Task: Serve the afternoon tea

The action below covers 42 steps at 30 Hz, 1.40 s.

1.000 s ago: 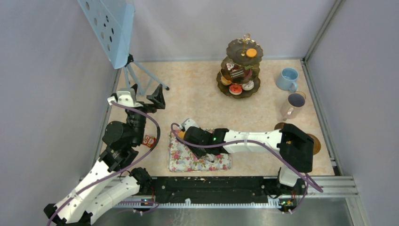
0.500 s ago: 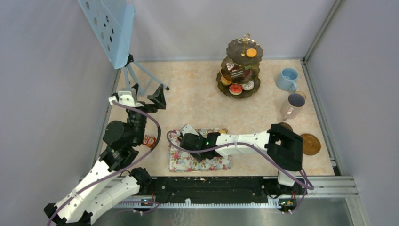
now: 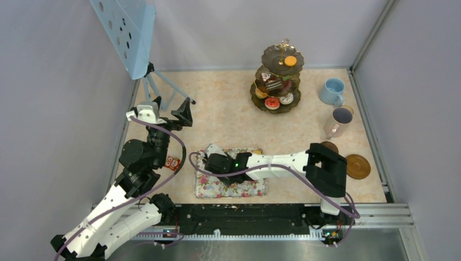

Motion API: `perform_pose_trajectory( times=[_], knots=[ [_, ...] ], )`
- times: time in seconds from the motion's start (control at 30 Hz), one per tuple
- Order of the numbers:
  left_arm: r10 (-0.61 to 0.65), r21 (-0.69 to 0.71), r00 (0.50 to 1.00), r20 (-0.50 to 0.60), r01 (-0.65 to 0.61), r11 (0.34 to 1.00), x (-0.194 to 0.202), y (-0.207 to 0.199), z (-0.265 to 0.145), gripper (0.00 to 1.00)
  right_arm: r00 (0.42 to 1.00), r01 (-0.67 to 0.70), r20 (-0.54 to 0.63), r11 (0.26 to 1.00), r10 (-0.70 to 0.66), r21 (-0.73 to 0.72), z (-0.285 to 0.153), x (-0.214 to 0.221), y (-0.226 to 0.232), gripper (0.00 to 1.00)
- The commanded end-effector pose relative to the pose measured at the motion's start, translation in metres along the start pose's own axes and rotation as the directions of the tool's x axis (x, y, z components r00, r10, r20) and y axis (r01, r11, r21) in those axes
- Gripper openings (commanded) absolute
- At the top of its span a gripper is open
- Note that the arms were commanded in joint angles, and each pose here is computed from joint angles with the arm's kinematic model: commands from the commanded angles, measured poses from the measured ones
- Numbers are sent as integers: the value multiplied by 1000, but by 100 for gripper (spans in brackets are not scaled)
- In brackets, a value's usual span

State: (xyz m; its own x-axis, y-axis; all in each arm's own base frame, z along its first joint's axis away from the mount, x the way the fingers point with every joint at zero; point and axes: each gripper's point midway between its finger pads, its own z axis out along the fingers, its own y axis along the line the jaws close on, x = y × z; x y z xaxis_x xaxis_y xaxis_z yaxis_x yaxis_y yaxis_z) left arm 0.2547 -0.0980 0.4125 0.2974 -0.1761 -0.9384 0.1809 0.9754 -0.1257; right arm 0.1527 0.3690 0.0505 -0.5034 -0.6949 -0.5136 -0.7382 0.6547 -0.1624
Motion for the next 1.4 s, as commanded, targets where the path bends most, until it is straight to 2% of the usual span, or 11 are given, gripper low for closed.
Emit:
perform_pose_trajectory(
  times=[0.0, 0.5, 0.8, 0.97, 1.17, 1.37],
  knots=[
    [-26, 6, 999, 24, 26, 1000, -9, -2, 2, 99, 999, 13, 37, 1000, -13, -4, -4, -18, 7, 45],
    [-26, 14, 999, 23, 26, 1000, -8, -3, 2, 99, 999, 43, 17, 999, -43, 33, -1, -19, 2, 43],
    [-26, 15, 999, 22, 25, 1000, -8, -4, 3, 99, 999, 44, 27, 999, -45, 28, -6, -22, 2, 29],
    [-25, 15, 999, 22, 25, 1000, -8, -4, 3, 99, 997, 27, 71, 1000, -27, 8, -14, -26, 1, 21],
    [-22, 13, 1000, 20, 22, 1000, -7, -3, 3, 99, 983, -1, 184, 1000, 4, -14, -43, -31, -12, 0],
    [-20, 10, 1000, 18, 20, 1000, -6, -3, 3, 99, 935, -28, 353, 1000, 27, 0, -99, -30, -48, 0]
  ],
)
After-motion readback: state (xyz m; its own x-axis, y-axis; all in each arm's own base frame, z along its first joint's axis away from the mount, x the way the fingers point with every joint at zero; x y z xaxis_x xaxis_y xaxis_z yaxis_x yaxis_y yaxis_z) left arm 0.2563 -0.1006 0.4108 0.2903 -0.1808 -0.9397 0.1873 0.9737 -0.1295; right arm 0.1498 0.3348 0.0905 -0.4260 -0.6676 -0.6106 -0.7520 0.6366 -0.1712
